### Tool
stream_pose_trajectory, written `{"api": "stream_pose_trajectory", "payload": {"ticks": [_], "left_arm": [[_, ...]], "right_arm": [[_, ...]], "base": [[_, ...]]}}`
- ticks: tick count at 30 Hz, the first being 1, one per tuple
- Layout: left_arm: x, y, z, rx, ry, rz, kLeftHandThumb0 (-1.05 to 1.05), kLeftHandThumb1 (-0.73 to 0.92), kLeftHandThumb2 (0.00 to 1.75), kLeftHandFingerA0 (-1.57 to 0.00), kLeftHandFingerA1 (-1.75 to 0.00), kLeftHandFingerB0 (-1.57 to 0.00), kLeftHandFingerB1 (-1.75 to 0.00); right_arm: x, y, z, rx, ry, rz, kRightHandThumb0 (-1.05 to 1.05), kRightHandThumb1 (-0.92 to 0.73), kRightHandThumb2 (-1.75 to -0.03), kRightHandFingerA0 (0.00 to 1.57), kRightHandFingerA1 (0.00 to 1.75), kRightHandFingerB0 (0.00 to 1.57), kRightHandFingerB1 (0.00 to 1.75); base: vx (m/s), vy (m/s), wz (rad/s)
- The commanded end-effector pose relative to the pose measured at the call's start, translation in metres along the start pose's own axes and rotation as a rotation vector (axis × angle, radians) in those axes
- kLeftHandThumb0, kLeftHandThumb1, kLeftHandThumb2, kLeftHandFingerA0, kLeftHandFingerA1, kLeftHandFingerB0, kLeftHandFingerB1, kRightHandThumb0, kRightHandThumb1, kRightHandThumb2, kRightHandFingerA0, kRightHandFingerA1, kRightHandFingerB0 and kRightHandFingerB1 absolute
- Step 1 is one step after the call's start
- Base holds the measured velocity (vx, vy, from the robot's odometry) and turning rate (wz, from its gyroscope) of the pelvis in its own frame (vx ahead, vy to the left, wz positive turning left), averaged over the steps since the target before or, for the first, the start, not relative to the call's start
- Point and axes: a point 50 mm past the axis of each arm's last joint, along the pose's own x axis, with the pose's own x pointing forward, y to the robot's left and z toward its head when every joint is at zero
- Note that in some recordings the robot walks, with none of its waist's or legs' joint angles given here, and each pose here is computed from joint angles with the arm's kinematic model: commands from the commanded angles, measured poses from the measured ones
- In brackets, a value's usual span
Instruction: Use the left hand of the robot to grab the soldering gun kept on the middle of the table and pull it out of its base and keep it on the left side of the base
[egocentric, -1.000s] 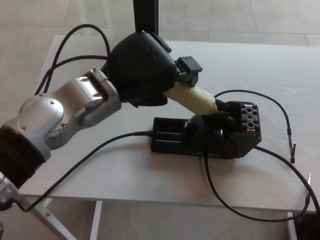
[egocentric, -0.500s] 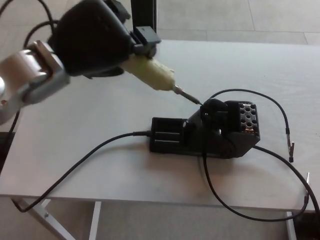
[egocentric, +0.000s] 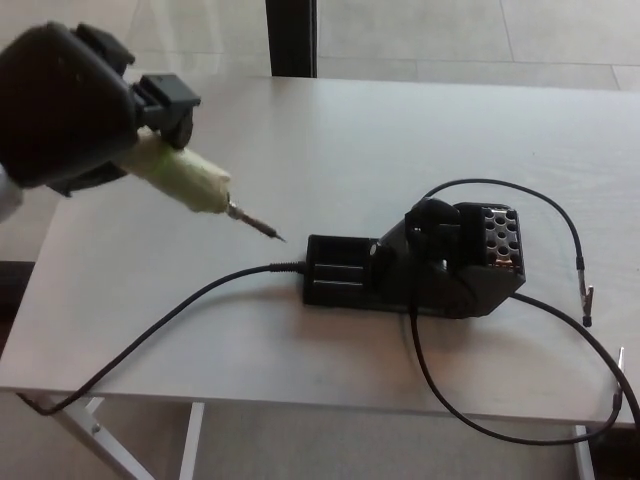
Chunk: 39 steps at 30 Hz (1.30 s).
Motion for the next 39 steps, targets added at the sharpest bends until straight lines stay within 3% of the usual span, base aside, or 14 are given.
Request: {"api": "stream_pose_trajectory", "payload": {"ticks": [1, 4, 5, 8, 24, 27, 29, 30, 31, 33, 34, 35, 37, 39], "left_arm": [[-0.011, -0.015, 0.007, -0.047, 0.049, 0.013, -0.07, 0.46, 0.85, -0.97, -1.48, -0.93, -1.18], [-0.016, -0.044, 0.027, -0.169, 0.087, -0.041, -0.09, 0.51, 0.88, -0.90, -1.59, -0.86, -1.29], [-0.016, -0.050, 0.035, -0.194, 0.093, -0.039, -0.09, 0.59, 0.89, -0.97, -1.63, -0.78, -1.33], [-0.018, -0.063, 0.048, -0.279, 0.125, -0.052, -0.11, 0.58, 0.87, -0.83, -1.70, -0.74, -1.49], [-0.027, -0.090, 0.083, -0.500, 0.225, -0.165, -0.07, 0.66, 0.86, -0.73, -1.75, -0.66, -1.59], [-0.029, -0.092, 0.085, -0.499, 0.227, -0.216, -0.03, 0.61, 0.91, -0.77, -1.75, -0.66, -1.60], [-0.030, -0.092, 0.084, -0.507, 0.229, -0.226, -0.09, 0.55, 0.98, -1.14, -1.40, -0.92, -1.24], [-0.031, -0.093, 0.083, -0.515, 0.258, -0.272, -0.11, 0.73, 0.77, -0.77, -1.75, -0.61, -1.38], [-0.030, -0.095, 0.081, -0.492, 0.297, -0.387, -0.25, 0.75, 0.61, -0.50, -1.09, -0.38, -0.53], [-0.028, -0.096, 0.078, -0.458, 0.322, -0.491, -0.25, 0.75, 0.61, -0.50, -1.09, -0.38, -0.53], [-0.027, -0.096, 0.071, -0.492, 0.368, -0.671, -0.38, 0.63, 0.59, -0.18, -0.65, -0.01, -0.25], [-0.027, -0.096, 0.071, -0.497, 0.373, -0.694, -0.38, 0.63, 0.59, -0.18, -0.65, -0.01, -0.25], [-0.026, -0.092, 0.068, -0.498, 0.389, -0.780, -0.50, 0.58, 0.57, 0.00, 0.00, 0.00, 0.00], [-0.024, -0.089, 0.063, -0.489, 0.390, -0.835, -0.55, 0.54, 0.72, 0.00, 0.00, 0.00, 0.00]], "right_arm": [[0.000, -0.003, 0.003, 0.005, -0.020, -0.009, -0.79, -0.39, -1.43, 1.20, 1.15, 0.30, 1.54], [0.000, -0.001, 0.003, 0.018, -0.017, -0.008, -0.78, -0.39, -1.40, 1.25, 1.10, 0.35, 1.47], [0.000, 0.000, 0.003, 0.019, -0.023, -0.003, -0.77, -0.56, -1.36, 1.25, 1.14, 0.58, 1.11], [0.001, 0.000, 0.005, 0.011, -0.027, 0.000, -0.82, -0.43, -1.39, 1.25, 1.13, 0.40, 1.43], [0.001, 0.001, 0.005, 0.030, -0.018, 0.012, -0.81, -0.50, -1.35, 1.24, 1.15, 0.65, 1.15], [0.001, 0.001, 0.005, 0.017, -0.015, 0.012, -0.72, -0.46, -1.38, 1.24, 1.14, 0.66, 1.15], [0.001, 0.001, 0.005, 0.004, -0.012, 0.008, -0.59, -0.14, -1.64, 1.22, 1.10, 0.60, 1.34], [0.001, 0.001, 0.005, 0.006, -0.012, 0.010, -0.54, -0.42, -1.41, 1.24, 1.14, 0.67, 1.14], [0.001, 0.001, 0.004, 0.005, -0.014, 0.011, -0.68, -0.23, -1.58, 1.24, 1.09, 0.73, 1.32], [0.001, 0.000, 0.004, 0.007, -0.013, 0.010, -0.68, -0.23, -1.58, 1.24, 1.09, 0.73, 1.32], [0.001, 0.001, 0.004, 0.009, -0.013, 0.009, -0.58, -0.10, -1.72, 1.28, 1.10, 0.65, 1.36], [0.001, 0.000, 0.003, 0.008, -0.012, 0.008, -0.58, -0.10, -1.72, 1.28, 1.10, 0.65, 1.36], [0.001, 0.000, 0.004, -0.006, -0.014, 0.010, -0.57, -0.12, -1.75, 1.31, 1.11, 0.64, 1.36], [0.001, 0.000, 0.005, -0.008, -0.016, 0.010, -0.56, -0.15, -1.75, 1.33, 1.11, 0.66, 1.37]], "base": [[0.00, 0.000, 0.00], [0.00, 0.000, 0.00], [0.00, 0.000, 0.00], [0.00, 0.000, 0.00], [0.00, 0.000, 0.00], [0.00, 0.000, 0.00], [0.00, 0.000, 0.00], [0.00, 0.000, 0.00], [0.00, 0.000, 0.00], [0.00, 0.000, 0.00], [0.00, 0.000, 0.00], [0.00, 0.000, 0.00], [0.00, 0.000, 0.00], [0.00, 0.000, 0.00]]}}
